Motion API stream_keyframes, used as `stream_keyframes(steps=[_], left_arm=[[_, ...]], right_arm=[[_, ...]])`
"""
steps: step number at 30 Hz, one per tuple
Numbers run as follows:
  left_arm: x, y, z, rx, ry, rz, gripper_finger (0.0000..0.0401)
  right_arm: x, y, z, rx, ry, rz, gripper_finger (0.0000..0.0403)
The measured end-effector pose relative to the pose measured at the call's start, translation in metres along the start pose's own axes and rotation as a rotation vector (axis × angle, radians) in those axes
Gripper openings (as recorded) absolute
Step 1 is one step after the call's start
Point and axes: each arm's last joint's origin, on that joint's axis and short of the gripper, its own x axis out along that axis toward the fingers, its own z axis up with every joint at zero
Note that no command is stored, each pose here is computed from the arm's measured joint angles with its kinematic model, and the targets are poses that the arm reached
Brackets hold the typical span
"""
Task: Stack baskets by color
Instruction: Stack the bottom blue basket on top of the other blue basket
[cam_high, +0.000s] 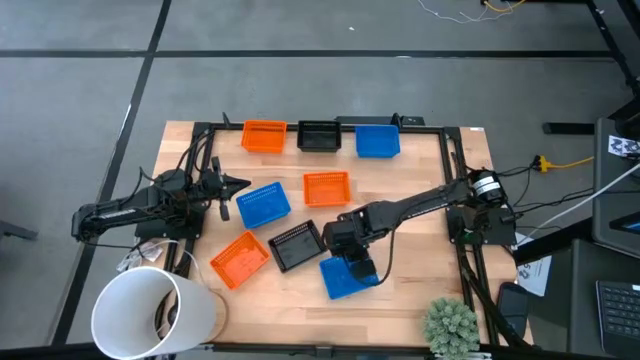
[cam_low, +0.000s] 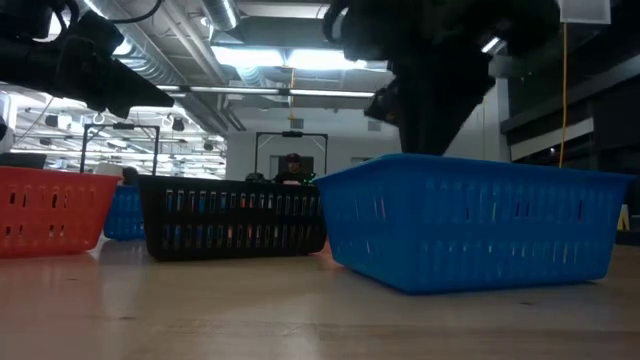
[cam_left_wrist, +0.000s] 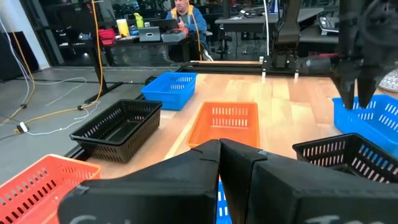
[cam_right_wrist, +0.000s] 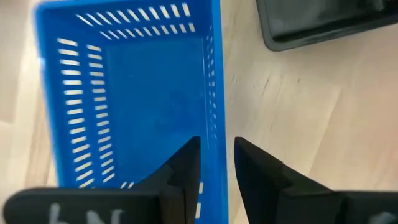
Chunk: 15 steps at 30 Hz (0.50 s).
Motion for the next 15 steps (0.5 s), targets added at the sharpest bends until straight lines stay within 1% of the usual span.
stream_keyframes(steps=[9, 11, 13, 15], left_arm=[[0.0, 0.0, 0.0, -0.002, 0.0, 0.0, 0.0], [0.0, 0.0, 0.0, -0.002, 0.0, 0.0, 0.0], [0.0, 0.0, 0.0, -0.002, 0.0, 0.0, 0.0], [0.0, 0.0, 0.0, -0.003, 0.0, 0.0, 0.0]], right_arm=[[0.037, -0.005, -0.001, 0.011, 0.094, -0.001, 0.0096], [0.043, -0.006, 0.0, 0.012, 0.101, -0.035, 0.0094], [0.046, -0.006, -0.002, 0.01, 0.125, -0.056, 0.0078], [0.044, -0.005, -0.009, 0.001, 0.198, -0.056, 0.0041]])
